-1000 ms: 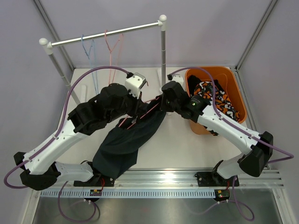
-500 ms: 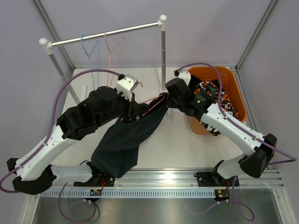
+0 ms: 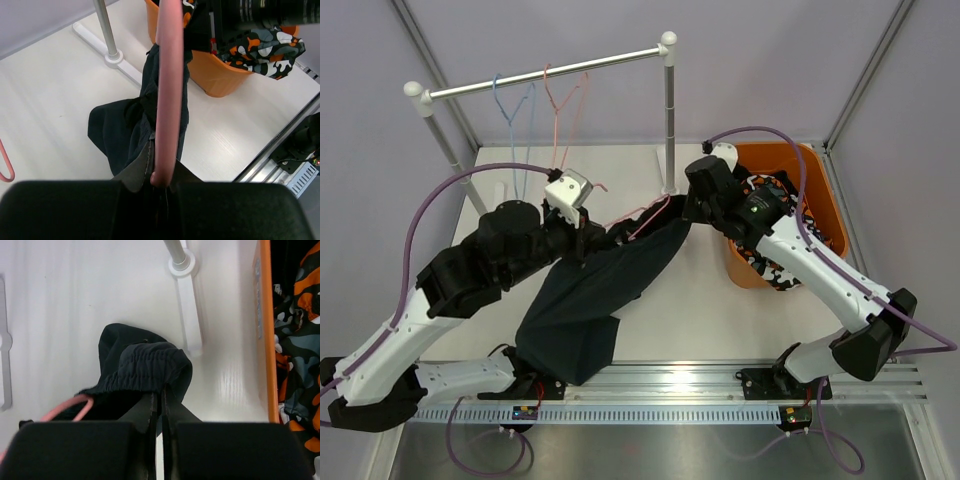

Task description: Remove the shorts from the hanger

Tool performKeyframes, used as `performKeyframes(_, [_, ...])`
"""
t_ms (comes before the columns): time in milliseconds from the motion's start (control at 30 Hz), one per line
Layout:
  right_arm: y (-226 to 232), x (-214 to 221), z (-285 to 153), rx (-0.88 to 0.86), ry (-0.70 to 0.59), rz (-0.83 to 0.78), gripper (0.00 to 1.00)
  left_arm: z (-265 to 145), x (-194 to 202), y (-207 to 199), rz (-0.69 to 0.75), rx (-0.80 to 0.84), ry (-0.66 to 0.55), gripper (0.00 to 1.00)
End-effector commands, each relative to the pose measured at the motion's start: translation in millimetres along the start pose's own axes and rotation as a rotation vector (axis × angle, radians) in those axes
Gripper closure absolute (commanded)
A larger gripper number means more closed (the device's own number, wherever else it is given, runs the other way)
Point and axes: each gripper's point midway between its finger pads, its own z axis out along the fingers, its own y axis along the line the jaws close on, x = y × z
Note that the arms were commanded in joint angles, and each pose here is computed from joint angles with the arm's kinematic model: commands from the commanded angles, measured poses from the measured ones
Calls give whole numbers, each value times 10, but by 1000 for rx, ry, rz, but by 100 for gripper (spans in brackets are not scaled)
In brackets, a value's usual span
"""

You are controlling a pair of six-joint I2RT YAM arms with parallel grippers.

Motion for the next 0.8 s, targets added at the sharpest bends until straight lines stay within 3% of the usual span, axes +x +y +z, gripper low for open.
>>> performKeyframes(0, [212,48,-217,-53,-34,-29,100,-136,-430,35,-40,-13,-194,100])
performKeyframes(300, [737,536,-639,-202,-1,-91,100,-229,-1118,117,-121,-68,-470,100])
performKeyframes(500, [1005,509,-1062,-308,-26,-123,100,-397,-1546,243,-220,-118,-703,100])
performKeyframes(767, [858,-2,-1404,-253,-166,-168,100,-369,-1748,434,-194,-262,-716,100])
